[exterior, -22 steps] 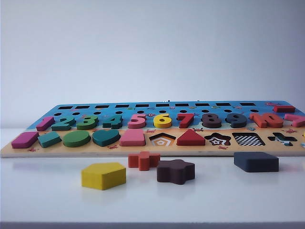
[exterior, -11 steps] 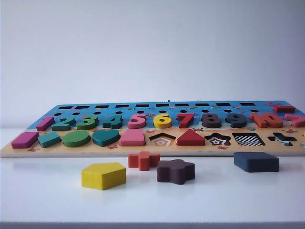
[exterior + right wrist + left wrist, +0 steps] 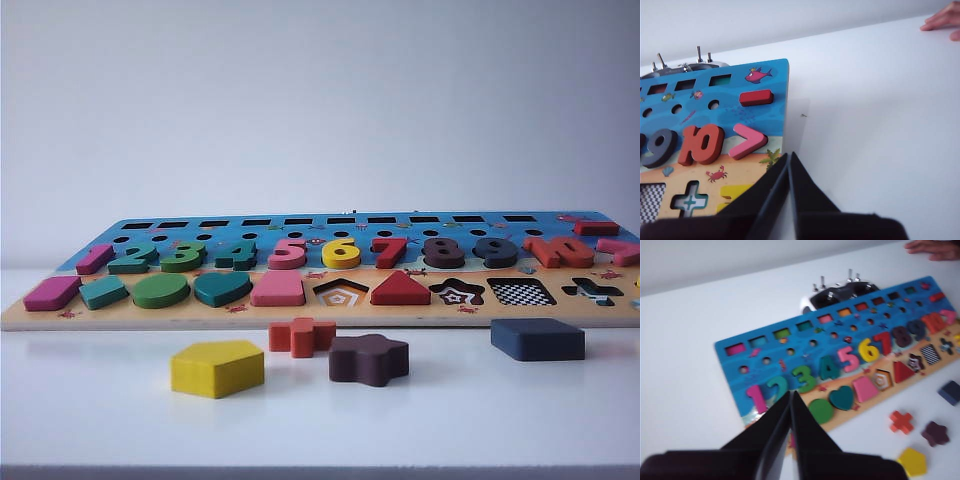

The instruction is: Insert the cube into the slot.

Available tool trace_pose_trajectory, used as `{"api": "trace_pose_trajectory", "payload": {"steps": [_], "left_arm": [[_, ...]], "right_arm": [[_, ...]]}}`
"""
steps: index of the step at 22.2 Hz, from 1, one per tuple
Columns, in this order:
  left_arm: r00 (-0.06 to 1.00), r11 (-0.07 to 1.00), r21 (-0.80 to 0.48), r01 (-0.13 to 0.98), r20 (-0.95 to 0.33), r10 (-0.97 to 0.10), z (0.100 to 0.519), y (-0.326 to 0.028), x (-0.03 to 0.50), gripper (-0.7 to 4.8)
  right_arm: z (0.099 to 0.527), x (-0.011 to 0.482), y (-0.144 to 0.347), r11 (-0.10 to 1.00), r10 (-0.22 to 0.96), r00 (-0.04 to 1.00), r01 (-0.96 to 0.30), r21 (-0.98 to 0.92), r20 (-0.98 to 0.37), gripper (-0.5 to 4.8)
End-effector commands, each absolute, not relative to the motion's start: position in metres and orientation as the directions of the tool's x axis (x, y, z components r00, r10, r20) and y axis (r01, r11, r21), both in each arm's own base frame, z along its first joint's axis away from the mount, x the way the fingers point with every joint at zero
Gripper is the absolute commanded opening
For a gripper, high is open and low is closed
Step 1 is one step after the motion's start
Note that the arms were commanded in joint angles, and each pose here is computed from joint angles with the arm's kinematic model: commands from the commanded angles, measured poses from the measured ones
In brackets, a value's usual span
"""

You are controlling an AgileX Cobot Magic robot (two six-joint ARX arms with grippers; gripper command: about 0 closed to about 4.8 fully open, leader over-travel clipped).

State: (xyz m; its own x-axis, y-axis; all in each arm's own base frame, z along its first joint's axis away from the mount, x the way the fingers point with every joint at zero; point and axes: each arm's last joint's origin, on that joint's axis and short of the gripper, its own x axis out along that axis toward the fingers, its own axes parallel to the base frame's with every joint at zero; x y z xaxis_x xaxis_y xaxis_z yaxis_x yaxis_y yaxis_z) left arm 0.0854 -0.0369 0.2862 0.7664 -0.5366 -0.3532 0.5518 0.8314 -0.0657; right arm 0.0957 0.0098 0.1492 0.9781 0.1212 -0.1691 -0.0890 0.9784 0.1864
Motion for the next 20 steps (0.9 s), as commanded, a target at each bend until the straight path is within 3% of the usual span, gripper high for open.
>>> {"api": "trace_pose_trajectory", "payload": {"steps": [1,8,13,20], "left_arm": [[0.671,0.751,-0.115,0.65,-0.375,-0.639,0.284,-0.042,0.081,0.07],[0.573,0.66,-0.152,0.736,-0.379,-0.726,0.283,-0.047,0.077,0.07],[0.491,0.586,-0.183,0.79,-0.385,-0.781,0.282,-0.054,0.077,0.07],[0.441,0.555,-0.214,0.804,-0.411,-0.798,0.279,-0.059,0.082,0.07]], "right_arm": [[0.149,0.095,0.01,0.965,0.124,0.976,-0.077,0.249,-0.177,0.3],[0.167,0.092,0.012,0.938,0.208,0.971,-0.164,0.306,-0.12,1.66],[0.203,0.083,0.013,0.924,0.257,0.966,-0.238,0.299,-0.025,2.62],[0.248,0.06,0.011,0.902,0.275,0.962,-0.26,0.344,0.007,3.25]]}}
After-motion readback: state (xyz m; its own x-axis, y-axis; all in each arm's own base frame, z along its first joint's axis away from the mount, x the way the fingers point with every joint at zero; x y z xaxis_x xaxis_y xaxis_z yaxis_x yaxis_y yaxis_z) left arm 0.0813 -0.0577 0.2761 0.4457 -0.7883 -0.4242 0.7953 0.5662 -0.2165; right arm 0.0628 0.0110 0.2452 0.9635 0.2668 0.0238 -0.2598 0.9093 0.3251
